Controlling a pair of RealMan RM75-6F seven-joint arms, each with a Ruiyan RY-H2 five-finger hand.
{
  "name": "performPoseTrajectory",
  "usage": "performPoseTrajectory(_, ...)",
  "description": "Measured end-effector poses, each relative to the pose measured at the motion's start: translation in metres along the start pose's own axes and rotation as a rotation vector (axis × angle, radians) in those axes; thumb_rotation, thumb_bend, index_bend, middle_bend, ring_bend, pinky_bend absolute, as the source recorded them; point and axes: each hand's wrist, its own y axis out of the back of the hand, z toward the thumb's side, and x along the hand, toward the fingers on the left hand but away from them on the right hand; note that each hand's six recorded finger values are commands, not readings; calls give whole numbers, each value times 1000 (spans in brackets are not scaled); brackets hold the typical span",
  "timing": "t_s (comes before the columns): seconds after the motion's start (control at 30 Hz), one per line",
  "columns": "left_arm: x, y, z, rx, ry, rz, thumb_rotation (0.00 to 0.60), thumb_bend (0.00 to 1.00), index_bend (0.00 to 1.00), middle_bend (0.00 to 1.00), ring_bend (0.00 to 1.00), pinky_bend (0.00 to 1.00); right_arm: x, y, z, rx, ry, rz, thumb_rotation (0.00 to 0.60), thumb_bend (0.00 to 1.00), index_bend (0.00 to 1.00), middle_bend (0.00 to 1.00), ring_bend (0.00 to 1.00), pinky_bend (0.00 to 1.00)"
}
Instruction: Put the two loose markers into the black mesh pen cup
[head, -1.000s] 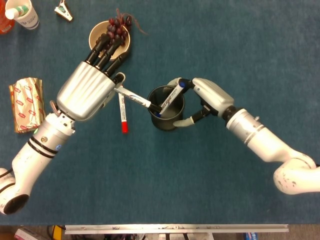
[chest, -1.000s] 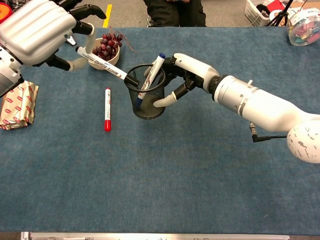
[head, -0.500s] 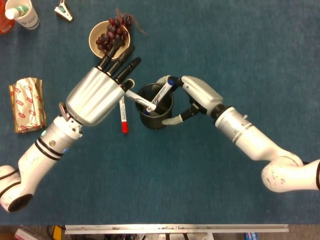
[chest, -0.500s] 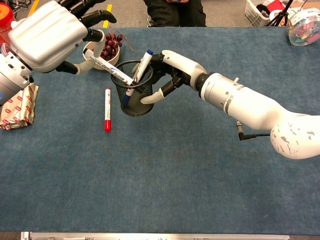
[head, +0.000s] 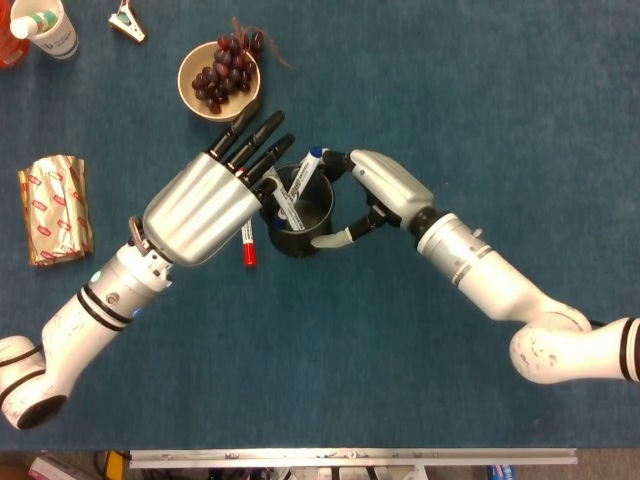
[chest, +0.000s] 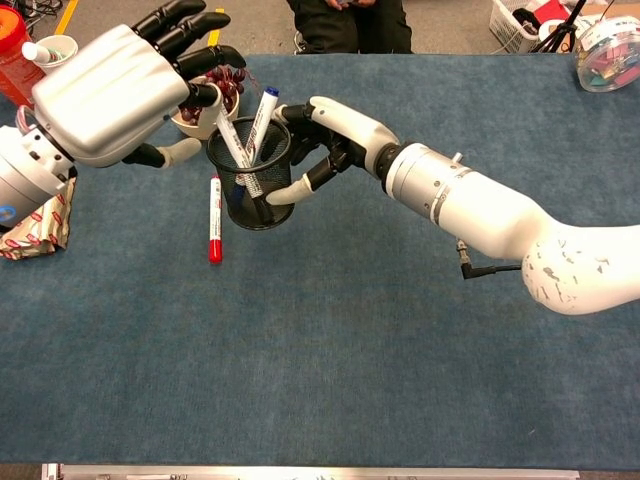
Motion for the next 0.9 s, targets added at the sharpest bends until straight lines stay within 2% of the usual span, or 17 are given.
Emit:
performPoseTrajectory(0.2,-2,3,-6,-11,32,-2,600,271,265,162,10,0,1,7,-1,11,1,-18,600,359,557,489,379,309)
performPoseTrajectory(0.3,-5,4,-14,-24,66,-15,600,270,221,160,7,0,3,13,-3,25,1,-29,600,359,557,489,379,309)
performPoseTrajectory(0.5,-15,2,-35,-44,146,-57,600,270,215,154,6,0,16,40,-12,53,-12,-76,600,359,557,489,379,309)
performPoseTrajectory(0.67,-23,-3,-53,-86,208,-97,600,271,219,154,7,0,36,71,-20,76,-19,-127,600,360,557,489,379,309)
performPoseTrajectory(0.9,-37,-20,-71,-174,249,-198,600,271,262,153,6,0,72,111,-25,99,-18,-195,600,359,557,489,379,309)
